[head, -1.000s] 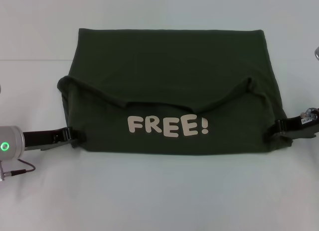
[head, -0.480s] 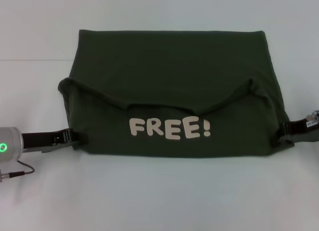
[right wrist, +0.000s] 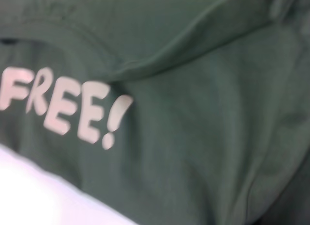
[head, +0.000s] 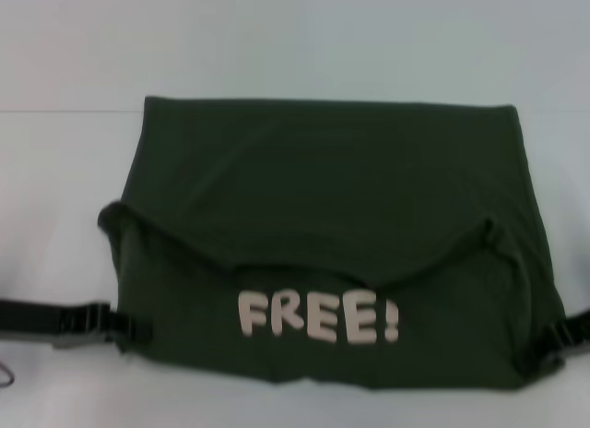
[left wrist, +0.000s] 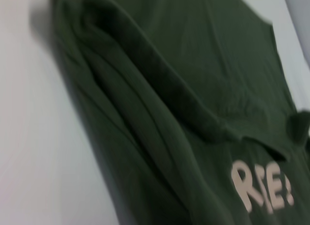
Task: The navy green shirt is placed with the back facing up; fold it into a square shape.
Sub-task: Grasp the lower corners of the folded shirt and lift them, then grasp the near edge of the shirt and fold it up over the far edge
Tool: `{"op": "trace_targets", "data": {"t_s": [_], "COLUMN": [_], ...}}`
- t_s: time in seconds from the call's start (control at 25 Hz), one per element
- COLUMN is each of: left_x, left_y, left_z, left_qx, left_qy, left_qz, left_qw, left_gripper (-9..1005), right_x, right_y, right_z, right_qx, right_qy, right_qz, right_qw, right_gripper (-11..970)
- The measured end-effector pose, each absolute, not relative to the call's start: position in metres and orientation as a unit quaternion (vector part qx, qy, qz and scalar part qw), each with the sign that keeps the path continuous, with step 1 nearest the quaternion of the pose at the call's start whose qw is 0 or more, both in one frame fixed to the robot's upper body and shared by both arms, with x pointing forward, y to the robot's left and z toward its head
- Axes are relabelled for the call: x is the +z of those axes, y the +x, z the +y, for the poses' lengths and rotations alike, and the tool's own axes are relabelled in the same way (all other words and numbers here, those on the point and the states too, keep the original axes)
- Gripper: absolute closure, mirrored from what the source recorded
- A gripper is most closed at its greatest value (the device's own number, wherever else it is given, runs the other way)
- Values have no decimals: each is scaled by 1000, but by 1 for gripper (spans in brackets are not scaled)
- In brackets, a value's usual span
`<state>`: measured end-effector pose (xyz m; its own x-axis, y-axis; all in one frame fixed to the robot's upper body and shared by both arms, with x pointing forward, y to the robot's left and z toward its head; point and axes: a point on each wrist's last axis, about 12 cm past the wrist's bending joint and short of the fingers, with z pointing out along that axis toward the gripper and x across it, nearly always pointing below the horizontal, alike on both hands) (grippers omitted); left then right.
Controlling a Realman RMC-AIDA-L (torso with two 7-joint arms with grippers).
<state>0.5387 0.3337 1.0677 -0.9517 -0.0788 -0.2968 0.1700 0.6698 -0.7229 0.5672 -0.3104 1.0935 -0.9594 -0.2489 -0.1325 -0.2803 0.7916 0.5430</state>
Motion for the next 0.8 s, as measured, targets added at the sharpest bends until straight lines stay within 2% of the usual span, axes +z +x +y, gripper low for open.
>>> {"op": "trace_targets", "data": {"t_s": [0.44, 0.8], "left_x": [1082, 1086], "left_y": [496, 484], "left_z": [343, 343], "left_qx": [-458, -479], "left_qy": [90, 112], "left_qz": [884, 870], "left_qw": [10, -15], "left_gripper": [928, 929], "right_x": [1077, 1071], "right_y": [518, 509], "right_z": [-317, -314], "right_qx": [347, 361], "right_qy": [-201, -208], "right_qz": [915, 907], "right_qw": [-48, -57], "right_gripper": [920, 920]}}
